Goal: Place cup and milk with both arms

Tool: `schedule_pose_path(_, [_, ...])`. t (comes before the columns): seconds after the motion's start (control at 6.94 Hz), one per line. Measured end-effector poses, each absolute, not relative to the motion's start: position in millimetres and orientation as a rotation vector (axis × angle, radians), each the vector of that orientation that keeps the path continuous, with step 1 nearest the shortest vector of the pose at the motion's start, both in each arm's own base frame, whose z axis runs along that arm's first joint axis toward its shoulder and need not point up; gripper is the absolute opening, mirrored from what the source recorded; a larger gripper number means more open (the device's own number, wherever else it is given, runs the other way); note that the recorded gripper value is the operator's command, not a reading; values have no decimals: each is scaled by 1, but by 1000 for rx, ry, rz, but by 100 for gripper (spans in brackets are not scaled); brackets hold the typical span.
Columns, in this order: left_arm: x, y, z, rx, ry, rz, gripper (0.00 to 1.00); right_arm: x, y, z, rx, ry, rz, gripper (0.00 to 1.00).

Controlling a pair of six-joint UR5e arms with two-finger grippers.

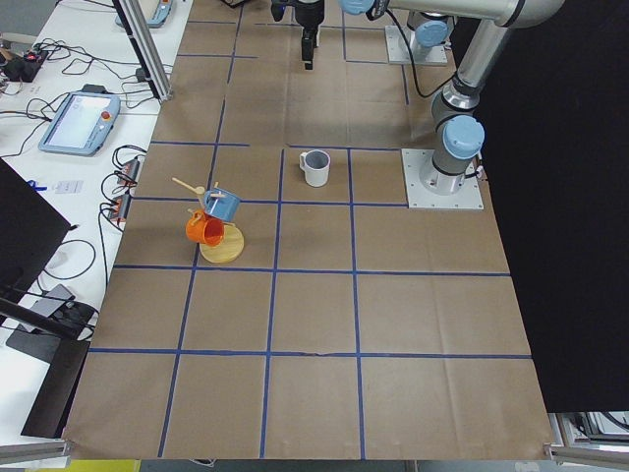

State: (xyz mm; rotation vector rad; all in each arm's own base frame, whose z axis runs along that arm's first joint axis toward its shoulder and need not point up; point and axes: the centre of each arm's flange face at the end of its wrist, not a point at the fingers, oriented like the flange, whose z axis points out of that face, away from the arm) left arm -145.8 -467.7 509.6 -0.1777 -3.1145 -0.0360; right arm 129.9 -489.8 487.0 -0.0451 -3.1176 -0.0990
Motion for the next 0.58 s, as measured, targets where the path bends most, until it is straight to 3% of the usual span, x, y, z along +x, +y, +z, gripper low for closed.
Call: schedule_pose_path(0.58, [-145,-463,510,-176,-3115,-26,100,130,-490,487,-45,-3117,-99,100])
